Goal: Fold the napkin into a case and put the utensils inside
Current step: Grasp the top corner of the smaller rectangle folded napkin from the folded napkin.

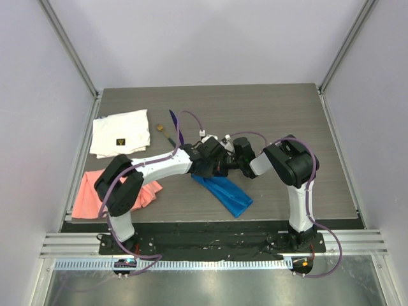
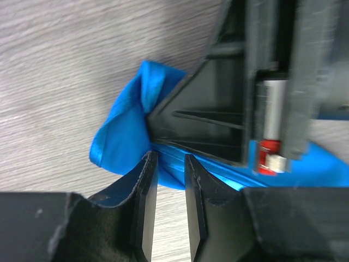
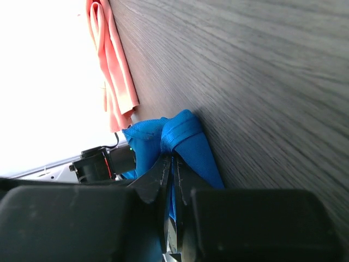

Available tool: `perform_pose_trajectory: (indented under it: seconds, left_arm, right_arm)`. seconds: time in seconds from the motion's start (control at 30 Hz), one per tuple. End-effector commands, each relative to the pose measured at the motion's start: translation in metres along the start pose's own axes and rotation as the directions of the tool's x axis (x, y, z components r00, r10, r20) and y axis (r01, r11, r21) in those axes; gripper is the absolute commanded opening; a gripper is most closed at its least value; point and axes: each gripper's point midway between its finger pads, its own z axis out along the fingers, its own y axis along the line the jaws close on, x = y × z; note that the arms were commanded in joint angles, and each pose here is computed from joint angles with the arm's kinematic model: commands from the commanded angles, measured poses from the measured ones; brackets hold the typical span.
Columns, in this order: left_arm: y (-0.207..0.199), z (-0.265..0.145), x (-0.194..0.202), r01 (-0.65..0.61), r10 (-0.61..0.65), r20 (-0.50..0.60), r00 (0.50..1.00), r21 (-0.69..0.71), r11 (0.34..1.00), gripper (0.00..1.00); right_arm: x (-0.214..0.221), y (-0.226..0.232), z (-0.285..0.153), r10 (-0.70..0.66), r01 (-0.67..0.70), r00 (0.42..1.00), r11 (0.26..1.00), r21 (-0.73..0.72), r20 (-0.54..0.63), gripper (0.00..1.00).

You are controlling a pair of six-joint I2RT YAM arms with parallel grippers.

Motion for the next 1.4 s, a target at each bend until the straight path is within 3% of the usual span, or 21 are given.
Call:
perform_pose_trajectory:
  seconds: [0.0,0.3,0.5,0.7,0.83,0.93,1.13,1.27,1.37]
  left_arm:
    - [0.014,-0.004,-0.004,-0.008,0.01,0.016,1.0,-0.101,0.995,0.3]
    - [0.014,-0.009,-0.013,-0.026,0.033,0.058,0.998,-0.12,0.992,0.29]
    - [0.018,-0.012,-0.012,-0.023,0.033,0.073,0.997,-0.135,0.991,0.35]
    - [0.018,-0.004,-0.006,-0.046,0.052,0.04,0.998,-0.141,0.989,0.35]
    - [0.013,0.003,-0.008,-0.055,0.059,0.027,0.998,-0.135,0.989,0.26]
    - [0.008,0.004,-0.014,-0.056,0.061,0.039,0.997,-0.127,0.99,0.0]
    - [0.001,-0.001,-0.029,-0.008,0.017,0.105,0.994,-0.093,0.996,0.0]
    - [0.003,0.01,-0.015,0.03,-0.028,0.076,0.997,-0.021,0.999,0.0]
    - [0.014,0.019,-0.014,0.022,-0.019,0.064,0.998,-0.054,0.998,0.0]
  right_arm:
    - [-0.004,-0.002,0.0,-0.017,0.017,0.999,1.0,0.006,0.032,0.12]
    - [-0.005,-0.003,0.001,-0.01,0.01,1.0,1.0,0.001,0.03,0.11]
    - [-0.004,-0.004,0.002,-0.007,0.007,1.0,1.0,0.002,0.025,0.11]
    - [-0.003,-0.003,0.001,-0.006,0.006,1.0,1.0,-0.001,0.025,0.11]
    - [-0.003,0.0,0.001,-0.004,0.004,1.0,1.0,-0.008,0.025,0.11]
    - [-0.002,0.0,0.001,-0.002,0.002,1.0,1.0,-0.006,0.026,0.11]
    - [0.005,0.006,0.007,0.01,-0.01,1.0,1.0,-0.023,0.03,0.11]
    - [0.009,-0.008,0.014,0.028,-0.028,1.0,0.999,-0.017,0.002,0.12]
    - [0.012,-0.017,0.018,0.034,-0.034,0.999,0.999,-0.011,-0.022,0.13]
